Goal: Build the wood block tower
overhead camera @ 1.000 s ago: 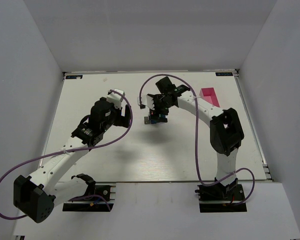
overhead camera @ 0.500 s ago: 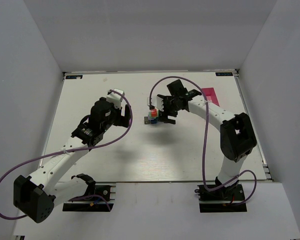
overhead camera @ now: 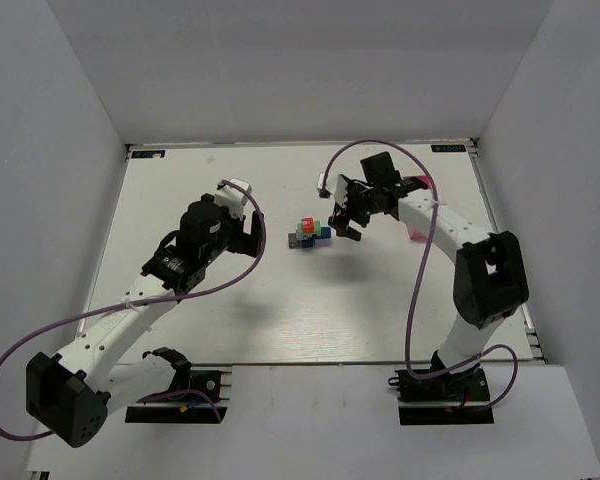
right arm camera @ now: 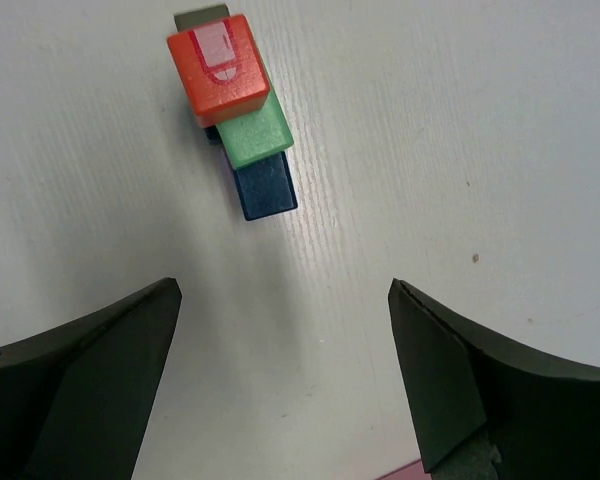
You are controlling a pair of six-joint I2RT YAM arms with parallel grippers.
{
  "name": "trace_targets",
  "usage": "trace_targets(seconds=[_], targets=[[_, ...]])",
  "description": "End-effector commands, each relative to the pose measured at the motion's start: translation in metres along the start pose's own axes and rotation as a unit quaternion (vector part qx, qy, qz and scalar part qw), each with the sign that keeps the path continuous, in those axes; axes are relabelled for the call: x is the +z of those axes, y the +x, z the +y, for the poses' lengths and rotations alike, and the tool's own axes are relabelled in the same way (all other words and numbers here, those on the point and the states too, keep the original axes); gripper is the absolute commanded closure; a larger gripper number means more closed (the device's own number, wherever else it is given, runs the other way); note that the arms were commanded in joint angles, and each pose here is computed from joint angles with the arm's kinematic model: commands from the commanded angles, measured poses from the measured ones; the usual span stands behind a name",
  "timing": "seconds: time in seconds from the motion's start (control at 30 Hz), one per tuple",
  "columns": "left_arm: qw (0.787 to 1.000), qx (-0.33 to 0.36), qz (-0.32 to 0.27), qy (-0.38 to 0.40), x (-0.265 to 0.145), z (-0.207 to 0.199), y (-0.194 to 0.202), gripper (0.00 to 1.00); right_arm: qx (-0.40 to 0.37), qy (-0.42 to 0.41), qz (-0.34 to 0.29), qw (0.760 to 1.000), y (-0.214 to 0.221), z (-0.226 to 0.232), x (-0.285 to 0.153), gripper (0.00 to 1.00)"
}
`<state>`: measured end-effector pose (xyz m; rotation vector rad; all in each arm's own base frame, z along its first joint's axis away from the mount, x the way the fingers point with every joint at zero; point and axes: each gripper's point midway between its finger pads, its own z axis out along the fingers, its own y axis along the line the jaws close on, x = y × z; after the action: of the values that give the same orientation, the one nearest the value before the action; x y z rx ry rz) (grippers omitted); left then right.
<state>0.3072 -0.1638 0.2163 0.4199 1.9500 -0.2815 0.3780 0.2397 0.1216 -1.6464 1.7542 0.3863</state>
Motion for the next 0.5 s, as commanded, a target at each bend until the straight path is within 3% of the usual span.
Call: trace_targets(seconds=[0.0,0.1,0.3,0.33,0.47], targets=[[0.999,0.012,-0.032,0.033,-0.009,-0.009,-0.018,0.00,0.049,0.033,-0.090,0.994,-0.048,-0.004,-0.041,0.10],[0.998,0.022,-0.032,0.050,-0.009,-0.015,-0.018,0.00,0.101,0.070,-0.108,0.987,-0.055,-0.009,-0.061,0.10],[0.990,0.061,-0.056,0.113,-0.017,-0.034,-0.020,0.00,0.200,0.129,-0.048,0.970,-0.029,-0.003,-0.090,0.10],[0.990,0.061,-0.063,0.113,-0.020,-0.034,-0.022,0.00,0.213,0.142,-0.061,0.965,-0.033,0.001,-0.100,0.10],[0.989,0.065,-0.081,0.102,-0.029,-0.029,-0.028,0.00,0.207,0.153,-0.083,0.963,-0.020,0.032,-0.114,0.10]])
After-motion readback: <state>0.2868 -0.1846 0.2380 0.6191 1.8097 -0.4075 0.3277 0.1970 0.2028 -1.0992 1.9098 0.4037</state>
